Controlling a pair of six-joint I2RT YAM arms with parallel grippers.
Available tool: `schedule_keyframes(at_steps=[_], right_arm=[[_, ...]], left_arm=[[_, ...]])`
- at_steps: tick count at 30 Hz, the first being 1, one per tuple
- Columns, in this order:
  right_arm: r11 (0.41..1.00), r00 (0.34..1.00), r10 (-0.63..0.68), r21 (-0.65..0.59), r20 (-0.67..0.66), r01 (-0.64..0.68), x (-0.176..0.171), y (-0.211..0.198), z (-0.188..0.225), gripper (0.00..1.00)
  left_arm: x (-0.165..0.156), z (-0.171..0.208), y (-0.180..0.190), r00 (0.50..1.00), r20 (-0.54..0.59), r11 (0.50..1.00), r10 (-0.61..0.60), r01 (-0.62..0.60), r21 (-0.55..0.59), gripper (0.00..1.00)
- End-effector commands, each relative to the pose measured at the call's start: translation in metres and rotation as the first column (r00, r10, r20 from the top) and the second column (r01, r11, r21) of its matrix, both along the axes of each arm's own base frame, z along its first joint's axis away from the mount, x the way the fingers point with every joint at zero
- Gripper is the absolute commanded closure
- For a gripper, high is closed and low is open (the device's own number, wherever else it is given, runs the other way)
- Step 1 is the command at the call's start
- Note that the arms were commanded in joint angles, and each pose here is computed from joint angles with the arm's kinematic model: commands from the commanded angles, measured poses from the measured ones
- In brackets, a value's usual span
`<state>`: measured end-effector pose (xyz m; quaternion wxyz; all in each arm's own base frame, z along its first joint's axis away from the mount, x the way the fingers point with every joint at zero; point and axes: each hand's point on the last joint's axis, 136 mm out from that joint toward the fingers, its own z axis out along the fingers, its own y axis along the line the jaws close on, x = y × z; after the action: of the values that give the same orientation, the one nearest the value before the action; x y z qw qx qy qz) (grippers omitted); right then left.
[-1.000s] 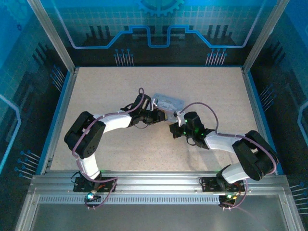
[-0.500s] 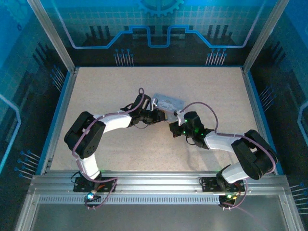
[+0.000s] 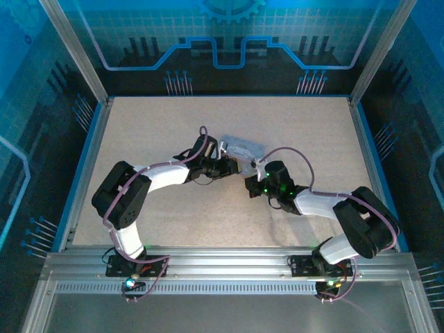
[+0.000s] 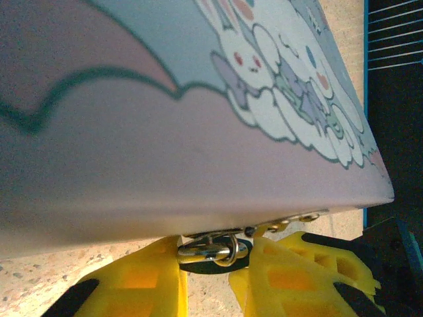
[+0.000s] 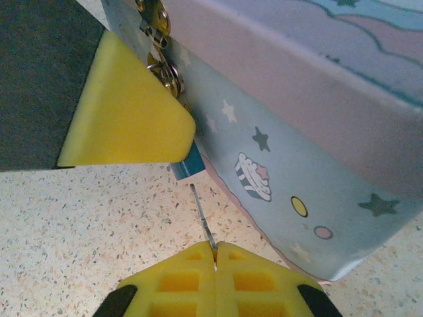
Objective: Unlock the padlock with the key
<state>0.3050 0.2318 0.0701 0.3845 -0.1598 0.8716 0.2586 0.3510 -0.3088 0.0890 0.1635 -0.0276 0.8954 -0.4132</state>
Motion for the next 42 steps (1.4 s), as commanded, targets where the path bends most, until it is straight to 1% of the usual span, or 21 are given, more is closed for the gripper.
schedule_keyframes(at_steps=[1,19,33,38,42], right_arm=[[1.000,1.000,0.000,0.026,0.018,0.000,0.003,0.007,0.005,1.00],[0.996,0.998,-0.005,0.093,0.067,-0.001,0.007,0.012,0.011,1.00],[0.995,0.993,0.007,0.101,0.120,-0.019,0.019,0.019,0.008,1.00],[0.992,0.992,0.019,0.118,0.123,-0.033,0.024,0.025,0.011,1.00],[0.992,0.995,0.024,0.122,0.098,-0.036,0.023,0.026,0.007,1.00]], left_arm=[[0.000,0.028,-0.008,0.998,0.060,0.998,-0.027,0.031,-0.052,0.78],[-0.002,0.031,-0.008,0.998,0.052,0.997,-0.028,0.031,-0.064,0.78],[-0.005,0.039,-0.011,0.999,0.041,0.995,-0.030,0.033,-0.092,0.78],[-0.006,0.034,-0.010,0.999,0.033,0.996,-0.034,0.036,-0.082,0.78],[-0.003,0.027,-0.012,0.999,0.024,0.997,-0.032,0.034,-0.076,0.78]])
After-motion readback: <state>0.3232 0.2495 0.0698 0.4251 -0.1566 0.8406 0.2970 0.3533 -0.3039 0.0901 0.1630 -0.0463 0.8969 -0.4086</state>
